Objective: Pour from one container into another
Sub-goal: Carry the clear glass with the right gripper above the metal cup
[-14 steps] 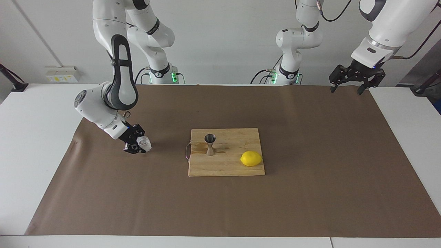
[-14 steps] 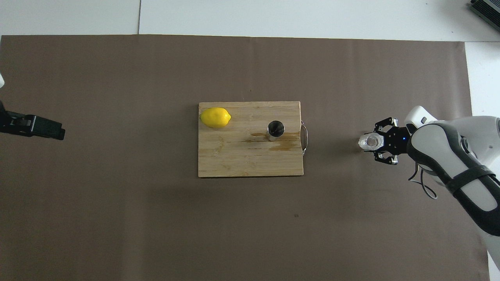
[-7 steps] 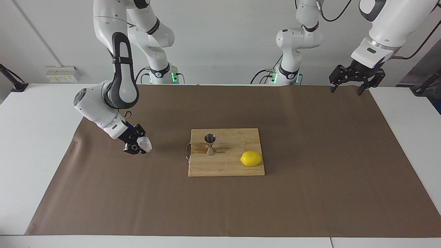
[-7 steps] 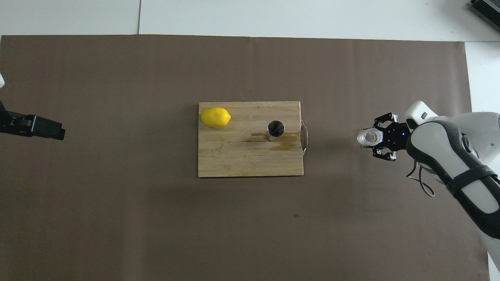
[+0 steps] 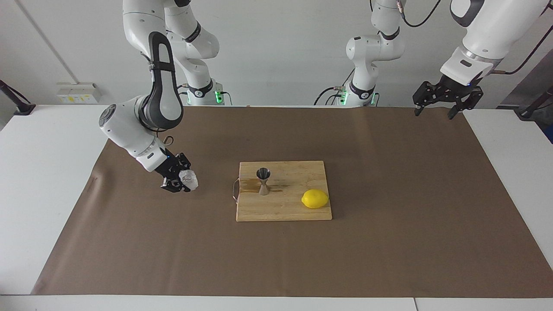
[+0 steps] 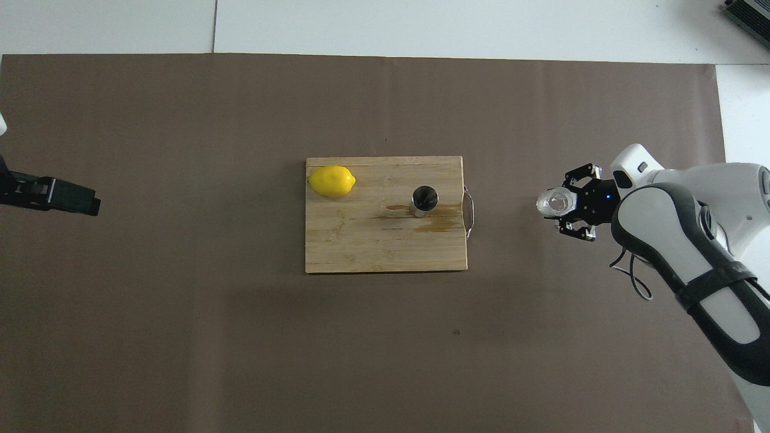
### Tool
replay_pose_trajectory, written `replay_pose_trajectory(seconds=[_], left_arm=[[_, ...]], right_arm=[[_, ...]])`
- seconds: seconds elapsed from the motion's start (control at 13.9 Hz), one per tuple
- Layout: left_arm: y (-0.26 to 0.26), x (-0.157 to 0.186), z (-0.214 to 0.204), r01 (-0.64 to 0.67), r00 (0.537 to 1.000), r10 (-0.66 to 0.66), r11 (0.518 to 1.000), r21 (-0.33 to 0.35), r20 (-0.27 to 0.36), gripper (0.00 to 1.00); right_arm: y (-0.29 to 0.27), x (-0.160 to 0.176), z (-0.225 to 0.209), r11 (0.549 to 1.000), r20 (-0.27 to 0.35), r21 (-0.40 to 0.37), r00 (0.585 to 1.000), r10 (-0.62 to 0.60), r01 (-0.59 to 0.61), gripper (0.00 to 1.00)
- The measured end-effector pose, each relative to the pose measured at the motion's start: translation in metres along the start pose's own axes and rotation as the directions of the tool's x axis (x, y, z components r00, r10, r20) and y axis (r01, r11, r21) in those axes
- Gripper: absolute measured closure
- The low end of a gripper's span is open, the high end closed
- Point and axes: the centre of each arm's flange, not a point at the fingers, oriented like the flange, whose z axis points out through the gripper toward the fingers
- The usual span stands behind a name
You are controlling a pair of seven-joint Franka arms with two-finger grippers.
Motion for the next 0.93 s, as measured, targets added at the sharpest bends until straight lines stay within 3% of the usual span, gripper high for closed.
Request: replay_pose_trajectory(seconds=[0.57,0.93], left_arm=[[0.0,0.0,0.0,0.0,1.0,0.0,1.0,0.0,0.0,0.0],[0.0,0.0,0.0,0.0,1.0,0.0,1.0,0.0,0.0,0.0]], right_arm=[[0.007,0.074,-0.022,0.999,0.098,-0.029,0.995,0.033,-0.031,0.5],[0.007,0.146,-0.035,0.998,0.187,-0.027,0.981,0.059,-0.055,0.5]])
